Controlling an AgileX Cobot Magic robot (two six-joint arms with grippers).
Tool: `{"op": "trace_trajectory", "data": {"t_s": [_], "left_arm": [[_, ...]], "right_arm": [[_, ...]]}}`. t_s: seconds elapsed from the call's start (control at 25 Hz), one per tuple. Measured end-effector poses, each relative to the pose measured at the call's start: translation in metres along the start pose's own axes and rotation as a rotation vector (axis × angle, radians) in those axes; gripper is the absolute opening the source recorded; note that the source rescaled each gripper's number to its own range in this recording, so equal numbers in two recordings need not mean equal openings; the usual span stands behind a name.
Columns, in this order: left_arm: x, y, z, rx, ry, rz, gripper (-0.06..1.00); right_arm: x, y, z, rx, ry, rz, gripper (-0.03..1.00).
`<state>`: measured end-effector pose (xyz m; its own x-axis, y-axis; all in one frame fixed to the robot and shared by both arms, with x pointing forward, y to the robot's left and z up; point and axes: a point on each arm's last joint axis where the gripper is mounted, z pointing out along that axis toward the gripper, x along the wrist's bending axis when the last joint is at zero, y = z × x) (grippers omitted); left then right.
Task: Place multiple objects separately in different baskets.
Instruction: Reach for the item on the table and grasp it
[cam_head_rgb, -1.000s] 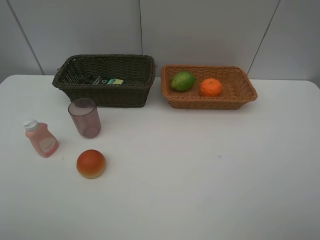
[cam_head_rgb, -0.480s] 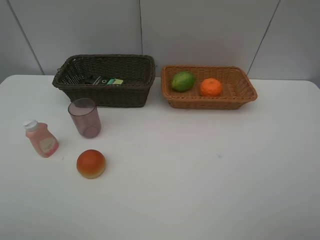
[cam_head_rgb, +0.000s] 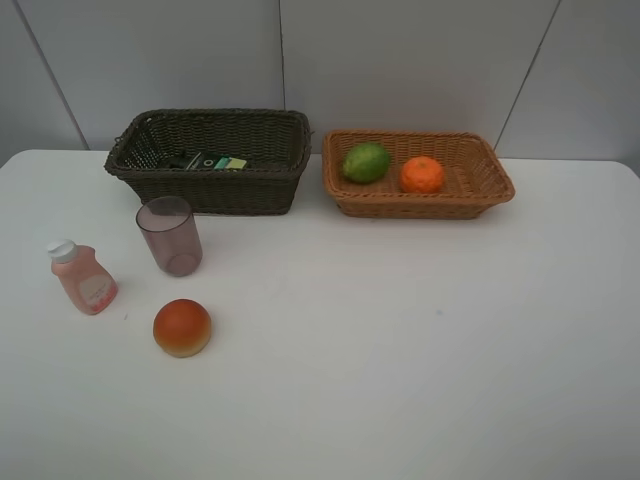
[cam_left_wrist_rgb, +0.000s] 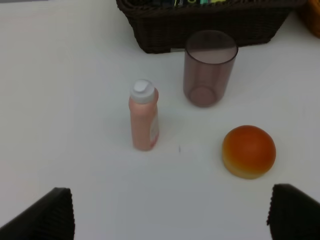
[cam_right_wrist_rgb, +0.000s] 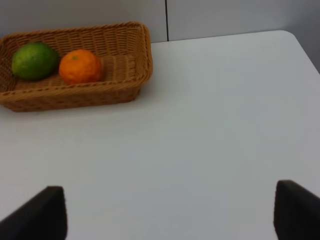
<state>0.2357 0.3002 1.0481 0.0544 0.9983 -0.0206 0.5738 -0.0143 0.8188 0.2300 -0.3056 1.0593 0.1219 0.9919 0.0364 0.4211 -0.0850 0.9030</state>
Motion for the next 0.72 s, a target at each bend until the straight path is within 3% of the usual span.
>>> {"op": "trace_trajectory", "data": {"t_s": [0.4, 0.56, 0.72], "left_arm": [[-0.001, 0.094, 0.052, 0.286, -0.001, 0.0, 1.0], [-0.012, 0.138, 0.099, 0.42, -0.075, 0.095, 1.0], [-0.042, 0.166, 0.152, 0.532, -0.145, 0.222, 1.0]], "right_arm": [[0.0, 0.0, 0.0, 0.0, 0.001, 0.0, 0.67], [0.0, 0.0, 0.0, 0.0, 0.001, 0.0, 0.67], [0.0, 0.0, 0.0, 0.0, 0.001, 0.0, 0.67]]}}
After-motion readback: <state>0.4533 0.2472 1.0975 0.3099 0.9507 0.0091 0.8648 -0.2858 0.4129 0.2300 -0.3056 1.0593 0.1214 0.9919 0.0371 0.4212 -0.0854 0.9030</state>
